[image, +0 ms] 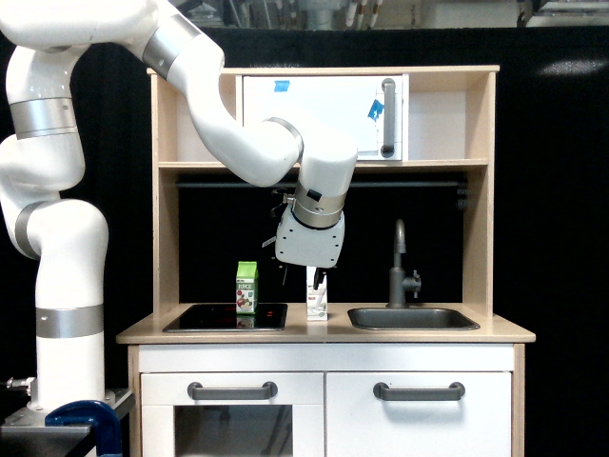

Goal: Put the white box into the sink

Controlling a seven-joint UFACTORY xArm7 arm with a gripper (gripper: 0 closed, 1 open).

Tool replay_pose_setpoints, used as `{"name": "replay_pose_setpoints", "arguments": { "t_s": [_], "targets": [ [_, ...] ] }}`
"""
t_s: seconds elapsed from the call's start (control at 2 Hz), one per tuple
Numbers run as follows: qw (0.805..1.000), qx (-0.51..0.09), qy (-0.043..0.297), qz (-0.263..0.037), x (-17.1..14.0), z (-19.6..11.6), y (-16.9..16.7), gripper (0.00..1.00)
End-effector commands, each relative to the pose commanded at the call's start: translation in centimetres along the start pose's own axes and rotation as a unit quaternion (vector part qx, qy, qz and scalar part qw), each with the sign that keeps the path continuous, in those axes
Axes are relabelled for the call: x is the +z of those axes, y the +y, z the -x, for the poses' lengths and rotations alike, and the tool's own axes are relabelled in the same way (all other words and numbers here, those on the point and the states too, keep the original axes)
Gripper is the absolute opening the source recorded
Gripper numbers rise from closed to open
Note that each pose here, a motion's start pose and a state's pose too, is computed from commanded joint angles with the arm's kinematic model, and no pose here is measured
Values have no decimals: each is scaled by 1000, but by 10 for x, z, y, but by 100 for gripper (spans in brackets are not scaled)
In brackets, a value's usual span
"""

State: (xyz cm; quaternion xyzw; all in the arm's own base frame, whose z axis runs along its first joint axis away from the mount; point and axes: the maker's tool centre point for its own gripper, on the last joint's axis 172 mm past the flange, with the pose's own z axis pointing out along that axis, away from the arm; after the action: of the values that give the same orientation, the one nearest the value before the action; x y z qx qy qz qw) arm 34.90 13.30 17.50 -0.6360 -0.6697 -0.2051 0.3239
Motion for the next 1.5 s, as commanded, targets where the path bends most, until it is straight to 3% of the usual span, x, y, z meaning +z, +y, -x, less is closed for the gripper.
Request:
{"name": "replay_pose_setpoints", "arguments": {
  "t_s": [1.0, 1.5],
  "targets": [
    [1000, 0, 0, 0, 67, -62, 40, 100],
    [1000, 0, 0, 0, 93, -65, 42, 100]
  ]
}}
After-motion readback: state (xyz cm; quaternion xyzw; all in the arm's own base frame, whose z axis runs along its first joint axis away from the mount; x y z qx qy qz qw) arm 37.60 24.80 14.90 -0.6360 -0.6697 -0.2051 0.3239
